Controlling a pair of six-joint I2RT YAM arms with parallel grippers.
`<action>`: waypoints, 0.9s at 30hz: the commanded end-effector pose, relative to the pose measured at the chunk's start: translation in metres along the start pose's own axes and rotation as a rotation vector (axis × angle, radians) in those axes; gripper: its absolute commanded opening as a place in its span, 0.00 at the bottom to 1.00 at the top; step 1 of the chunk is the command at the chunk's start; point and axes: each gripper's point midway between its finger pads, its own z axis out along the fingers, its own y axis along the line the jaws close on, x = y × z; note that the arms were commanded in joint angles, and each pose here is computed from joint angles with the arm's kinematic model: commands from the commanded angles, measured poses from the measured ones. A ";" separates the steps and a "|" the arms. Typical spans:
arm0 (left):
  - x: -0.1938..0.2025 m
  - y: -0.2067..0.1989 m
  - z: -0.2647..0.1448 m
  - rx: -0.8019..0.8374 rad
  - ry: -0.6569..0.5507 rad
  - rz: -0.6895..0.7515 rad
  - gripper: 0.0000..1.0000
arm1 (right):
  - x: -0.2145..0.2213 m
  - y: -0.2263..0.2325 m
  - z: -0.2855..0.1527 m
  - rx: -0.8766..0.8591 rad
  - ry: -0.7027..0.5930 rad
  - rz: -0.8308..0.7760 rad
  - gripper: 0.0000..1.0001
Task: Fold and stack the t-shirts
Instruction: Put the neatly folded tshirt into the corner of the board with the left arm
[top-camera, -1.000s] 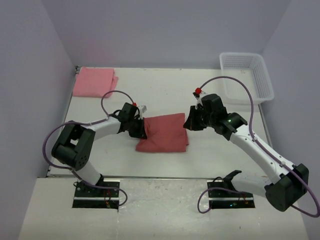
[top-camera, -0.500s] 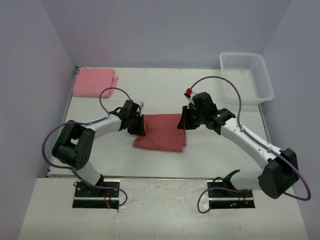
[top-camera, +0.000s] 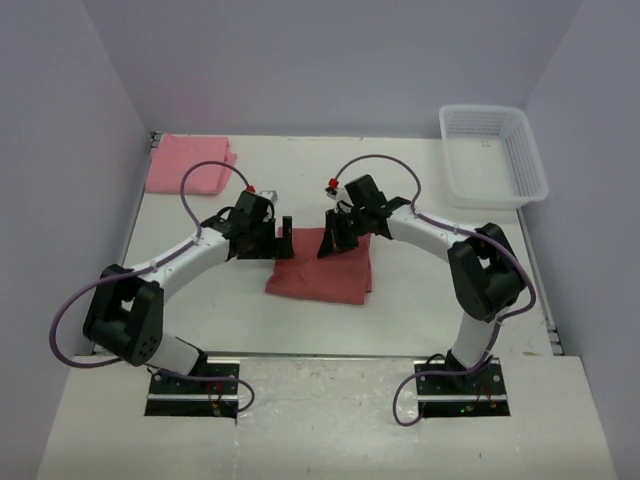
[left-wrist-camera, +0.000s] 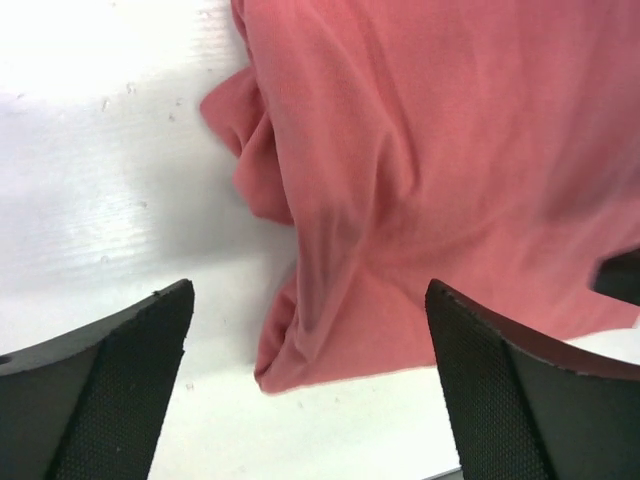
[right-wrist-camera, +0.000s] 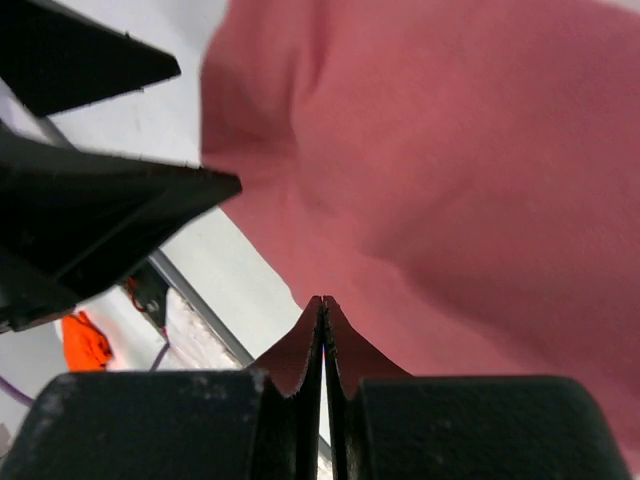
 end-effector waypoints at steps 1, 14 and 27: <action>-0.028 -0.004 -0.036 -0.014 -0.092 -0.028 1.00 | -0.028 0.043 -0.002 -0.168 -0.032 -0.063 0.00; 0.011 0.008 -0.010 0.016 0.029 -0.071 1.00 | -0.036 0.027 0.036 -0.158 0.023 0.046 0.00; 0.023 -0.008 0.017 0.189 0.063 -0.104 1.00 | -0.042 0.005 0.046 -0.029 0.038 0.104 0.00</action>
